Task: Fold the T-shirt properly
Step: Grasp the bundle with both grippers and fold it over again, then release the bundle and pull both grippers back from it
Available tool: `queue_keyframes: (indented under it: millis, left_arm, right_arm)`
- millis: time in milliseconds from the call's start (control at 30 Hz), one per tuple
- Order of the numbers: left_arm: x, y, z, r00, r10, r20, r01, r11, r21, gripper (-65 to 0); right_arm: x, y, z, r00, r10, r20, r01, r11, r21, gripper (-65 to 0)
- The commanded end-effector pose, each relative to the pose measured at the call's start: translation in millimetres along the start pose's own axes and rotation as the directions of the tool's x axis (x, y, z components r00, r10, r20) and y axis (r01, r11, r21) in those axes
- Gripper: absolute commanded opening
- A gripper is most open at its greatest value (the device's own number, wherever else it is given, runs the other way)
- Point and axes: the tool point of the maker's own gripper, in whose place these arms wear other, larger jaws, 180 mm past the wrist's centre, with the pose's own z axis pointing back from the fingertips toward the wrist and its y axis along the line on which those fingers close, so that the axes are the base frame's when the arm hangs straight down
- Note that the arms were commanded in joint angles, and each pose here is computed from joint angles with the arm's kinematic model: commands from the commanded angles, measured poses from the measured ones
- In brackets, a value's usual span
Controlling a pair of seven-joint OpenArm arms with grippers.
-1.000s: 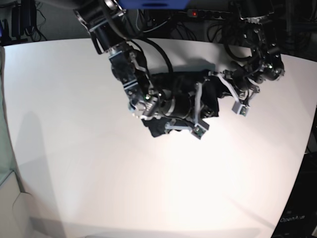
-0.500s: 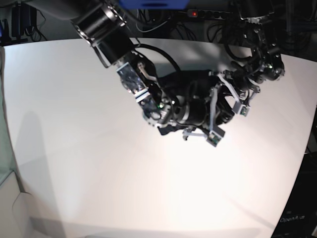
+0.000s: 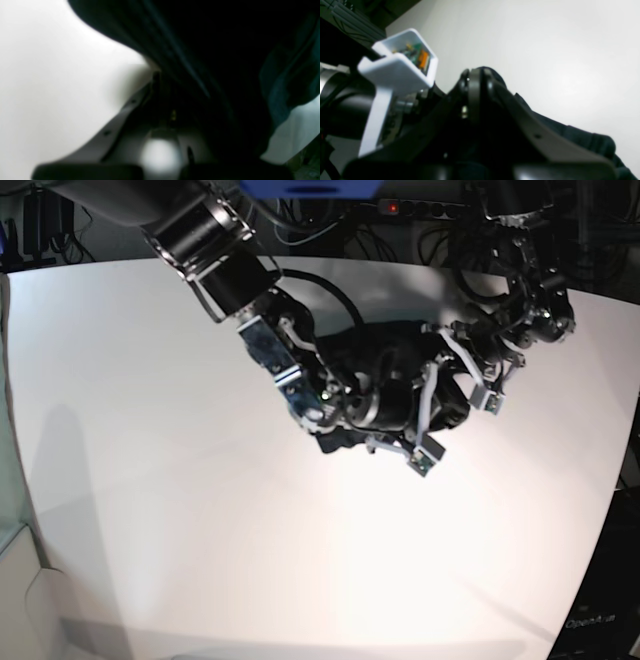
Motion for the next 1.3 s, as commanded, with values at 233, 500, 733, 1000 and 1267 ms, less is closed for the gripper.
queue_keyframes:
  millis: [233, 500, 733, 1000, 1267]
  left_arm:
    - [-8, 20, 15, 0.999, -0.032, -0.034, 0.033, 0.999, 0.043, -65.0]
    - [-1, 50, 45, 0.998, 0.034, 0.045, -0.037, 0.998, 0.053, -65.0]
    - [-7, 61, 56, 0.999, 0.027, 0.028, -0.029, 0.997, 0.071, -65.0]
    - [10, 51, 58, 0.998, -0.012, 0.064, 0.008, 0.998, 0.063, -65.0]
    - [35, 36, 71, 0.993, -0.108, 0.04, 0.104, 0.991, 0.088, -65.0]
  right_arm:
    - [19, 16, 0, 0.997, -0.006, 0.077, 0.003, 0.999, 0.036, -38.0]
    - [39, 19, 6, 0.991, 0.027, 0.128, -0.032, 0.999, 0.034, -37.6]
    - [37, -13, 51, 0.983, 0.126, 0.132, -0.119, 0.991, -0.059, -37.6]
    - [3, -89, 109, 0.993, 0.069, 0.095, -0.044, 0.969, -0.242, -37.8]
    - [-12, -99, 120, 0.995, 0.02, 0.101, 0.009, 0.961, -0.277, -40.8]
